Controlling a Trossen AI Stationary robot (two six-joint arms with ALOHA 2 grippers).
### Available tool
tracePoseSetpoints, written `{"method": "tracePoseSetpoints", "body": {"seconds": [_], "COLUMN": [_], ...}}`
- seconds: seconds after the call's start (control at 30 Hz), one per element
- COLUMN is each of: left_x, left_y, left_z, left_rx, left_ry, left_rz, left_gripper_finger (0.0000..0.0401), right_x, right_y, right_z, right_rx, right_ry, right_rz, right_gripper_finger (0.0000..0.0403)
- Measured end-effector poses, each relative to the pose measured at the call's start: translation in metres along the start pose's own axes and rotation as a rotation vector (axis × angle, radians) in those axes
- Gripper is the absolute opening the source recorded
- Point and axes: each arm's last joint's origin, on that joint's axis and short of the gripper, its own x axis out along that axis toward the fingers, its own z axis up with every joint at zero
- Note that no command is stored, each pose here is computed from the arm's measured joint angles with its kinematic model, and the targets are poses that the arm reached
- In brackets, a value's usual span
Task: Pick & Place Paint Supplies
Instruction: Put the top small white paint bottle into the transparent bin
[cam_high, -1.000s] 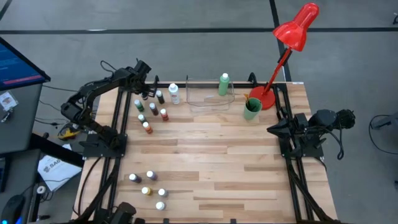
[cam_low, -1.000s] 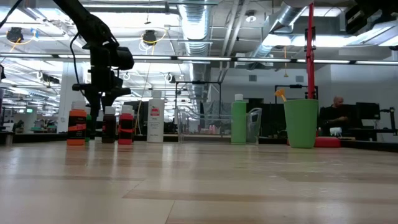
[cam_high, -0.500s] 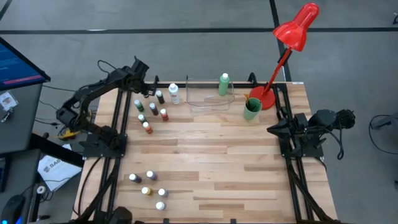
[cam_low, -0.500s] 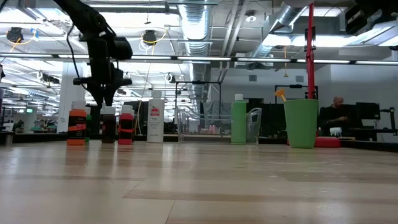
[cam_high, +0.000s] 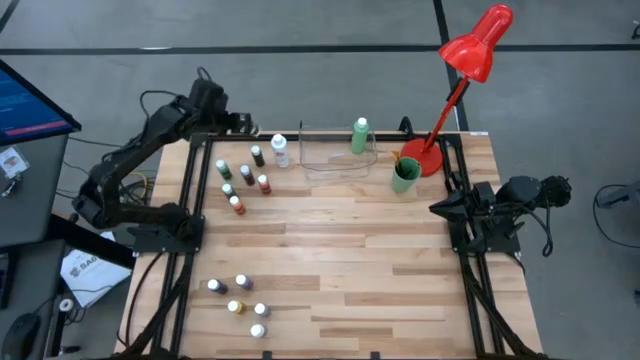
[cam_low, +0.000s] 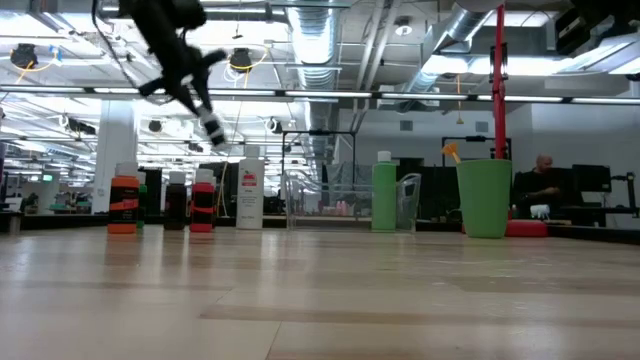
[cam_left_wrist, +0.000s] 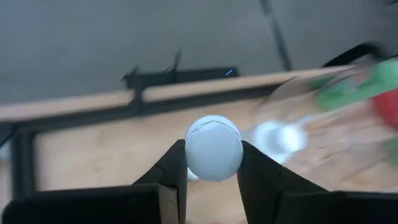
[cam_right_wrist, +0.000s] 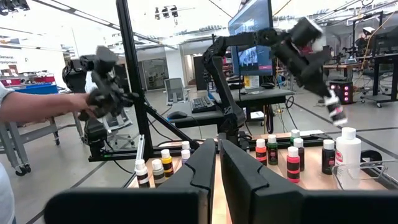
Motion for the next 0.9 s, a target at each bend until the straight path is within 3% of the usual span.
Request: {"method": "tracePoseSetpoints", "body": {"seconds": [0.33, 0.63, 0.9], "left_x": [-0.026, 0.018, 0.070], "left_y": [-0.056, -0.108, -0.145], "left_z": [0.038, 0.057, 0.045], "left_rx": [0.052, 0.144, 0.258], "left_ry": [-0.168, -0.114, -0.012], "left_rz": [-0.199, -0.240, -0.241], "left_gripper_finger": [0.0085, 0.0086, 0.0087], "right_x": [0.000, 0.000, 0.000], "right_y": [0.000, 0.000, 0.000], "right_z": [0.000, 0.000, 0.000], "right_rx": [0.000, 0.000, 0.000], "right_ry": [0.000, 0.000, 0.000], "right_rz": [0.000, 0.000, 0.000], "right_gripper_finger": [0.0021, 0.0021, 0.0021]}}
